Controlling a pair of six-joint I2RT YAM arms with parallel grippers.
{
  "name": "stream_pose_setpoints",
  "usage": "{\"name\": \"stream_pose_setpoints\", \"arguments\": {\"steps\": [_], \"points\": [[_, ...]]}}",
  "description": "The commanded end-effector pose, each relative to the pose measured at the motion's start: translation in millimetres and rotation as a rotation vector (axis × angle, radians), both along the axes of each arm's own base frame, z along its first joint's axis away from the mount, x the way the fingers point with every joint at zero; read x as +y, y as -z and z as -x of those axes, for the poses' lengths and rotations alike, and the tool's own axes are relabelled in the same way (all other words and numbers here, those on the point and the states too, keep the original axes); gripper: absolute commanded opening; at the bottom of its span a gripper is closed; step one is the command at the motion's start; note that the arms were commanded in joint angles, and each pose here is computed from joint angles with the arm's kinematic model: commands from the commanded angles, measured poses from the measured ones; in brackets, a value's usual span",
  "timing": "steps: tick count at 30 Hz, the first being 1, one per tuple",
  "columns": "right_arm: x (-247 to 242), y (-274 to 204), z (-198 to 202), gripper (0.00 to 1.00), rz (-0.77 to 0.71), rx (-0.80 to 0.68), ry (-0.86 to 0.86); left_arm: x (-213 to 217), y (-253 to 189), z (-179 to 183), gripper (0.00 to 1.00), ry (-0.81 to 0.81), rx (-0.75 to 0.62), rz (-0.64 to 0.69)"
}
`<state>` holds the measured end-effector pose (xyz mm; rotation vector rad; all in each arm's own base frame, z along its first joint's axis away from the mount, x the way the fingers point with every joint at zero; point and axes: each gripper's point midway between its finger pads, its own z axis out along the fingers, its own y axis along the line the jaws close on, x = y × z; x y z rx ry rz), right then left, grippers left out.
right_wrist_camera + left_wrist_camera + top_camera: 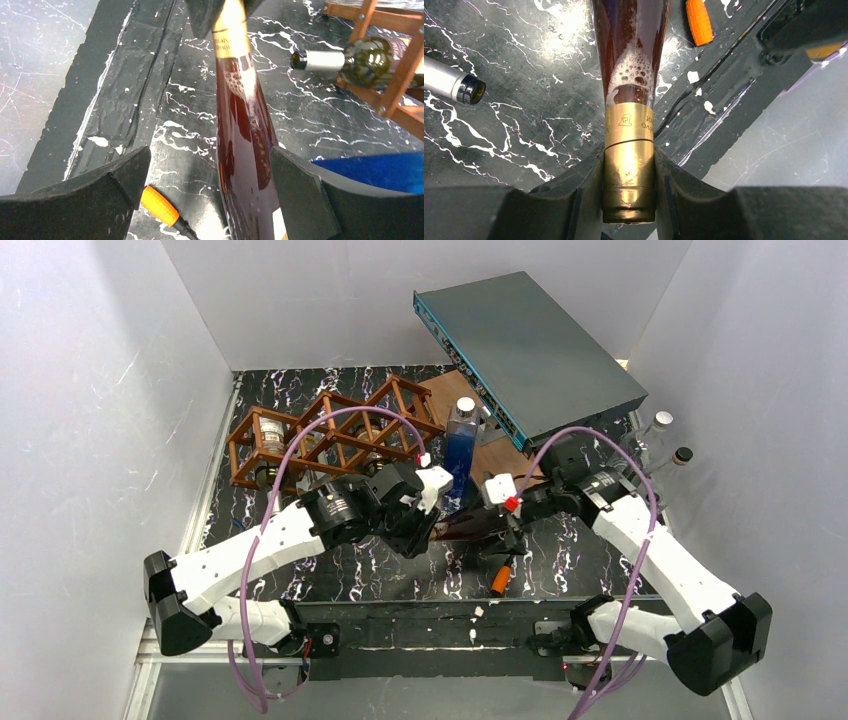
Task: Take the wine bottle off the wine rack
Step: Adjust the wine bottle at the center of the board.
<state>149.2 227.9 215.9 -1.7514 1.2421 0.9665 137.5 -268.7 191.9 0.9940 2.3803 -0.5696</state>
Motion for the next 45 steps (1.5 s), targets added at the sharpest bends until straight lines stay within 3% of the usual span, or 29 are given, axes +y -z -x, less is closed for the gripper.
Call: {"name": "stream_pose_setpoints", "arguments": {"steps": [1, 14, 28, 45], "points": [[25.4, -16.4, -11.6, 0.98, 0.003, -0.098, -0.012, -16.8, -43.2, -1.1, 0.0, -0.009, -0.009, 0.13], [59.2, -21.3, -12.4, 0.98, 0.007, -0.142, -0.048, -27.0, -51.7, -0.4, 0.0, -0.063, 0.05, 0.165], [70.2, -9.6, -6.4, 0.97, -0.017, -0.11, -0.061, -45.1, -61.9, -4.0, 0.0, -0.129, 0.102, 0.299], [80.6, 10.6, -9.4, 0.8, -0.024, -0.098, -0.05, -52.2, -71.4, -14.2, 0.0, -0.194, 0.11, 0.428]]}}
